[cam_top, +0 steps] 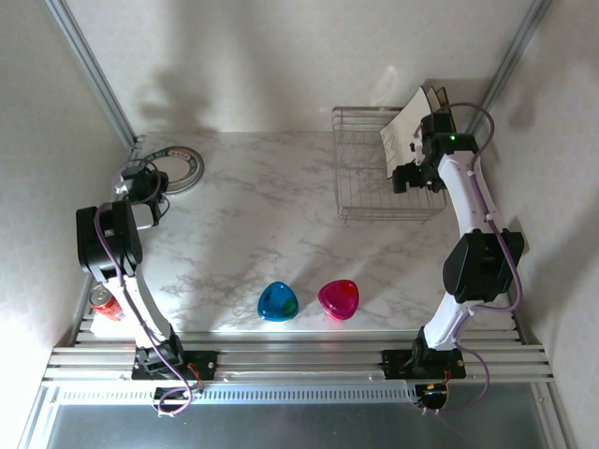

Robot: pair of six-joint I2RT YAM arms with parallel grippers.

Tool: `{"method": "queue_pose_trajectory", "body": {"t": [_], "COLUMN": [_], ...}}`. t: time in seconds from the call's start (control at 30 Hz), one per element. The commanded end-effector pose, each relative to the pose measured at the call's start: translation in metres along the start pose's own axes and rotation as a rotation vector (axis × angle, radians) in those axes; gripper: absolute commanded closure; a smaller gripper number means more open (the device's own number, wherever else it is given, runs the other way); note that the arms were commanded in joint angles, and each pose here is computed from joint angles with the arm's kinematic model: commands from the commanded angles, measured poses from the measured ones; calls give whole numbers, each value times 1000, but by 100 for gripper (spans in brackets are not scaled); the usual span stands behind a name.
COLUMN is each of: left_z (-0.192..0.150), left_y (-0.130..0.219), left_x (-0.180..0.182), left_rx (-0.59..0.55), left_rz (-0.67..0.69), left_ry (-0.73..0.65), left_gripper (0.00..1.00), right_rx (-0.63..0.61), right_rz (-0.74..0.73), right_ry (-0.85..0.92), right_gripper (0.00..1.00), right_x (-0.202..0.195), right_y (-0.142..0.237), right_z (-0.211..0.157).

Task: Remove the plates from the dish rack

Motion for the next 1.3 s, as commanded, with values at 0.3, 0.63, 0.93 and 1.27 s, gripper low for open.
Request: {"method": "queue_pose_trajectory", "body": {"t": [0.3,0.63,0.93,1.27], "left_z": [6,10,13,9], "left_y": [9,21,29,29], "left_x": [-5,6,6,2], "left_rx": [13,21,16,25], "left_rz": [65,200,281,363], "left_ry": [-147,-338,-464,-614], "left_gripper": [52,42,40,37], "right_rx": [-10,-20,-27,-31], "right_rz": [11,20,22,23], "right_ry": [19,19,18,18], "right_gripper": [1,1,1,1], "right_x": [4,5,5,5], "right_y": [2,1,3,6], "right_z": [2,4,5,4]}}
Point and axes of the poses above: each hand's point on the last joint's axis, 136 mm out from that joint toward the fingers, its own y axis back along the fingers, its own x axis along the line the jaws close on, z = x × y, the point moved 2 cm from there along y, back along the fingers, and after that the axes turned 5 degrees about y, right-handed, at the moved point
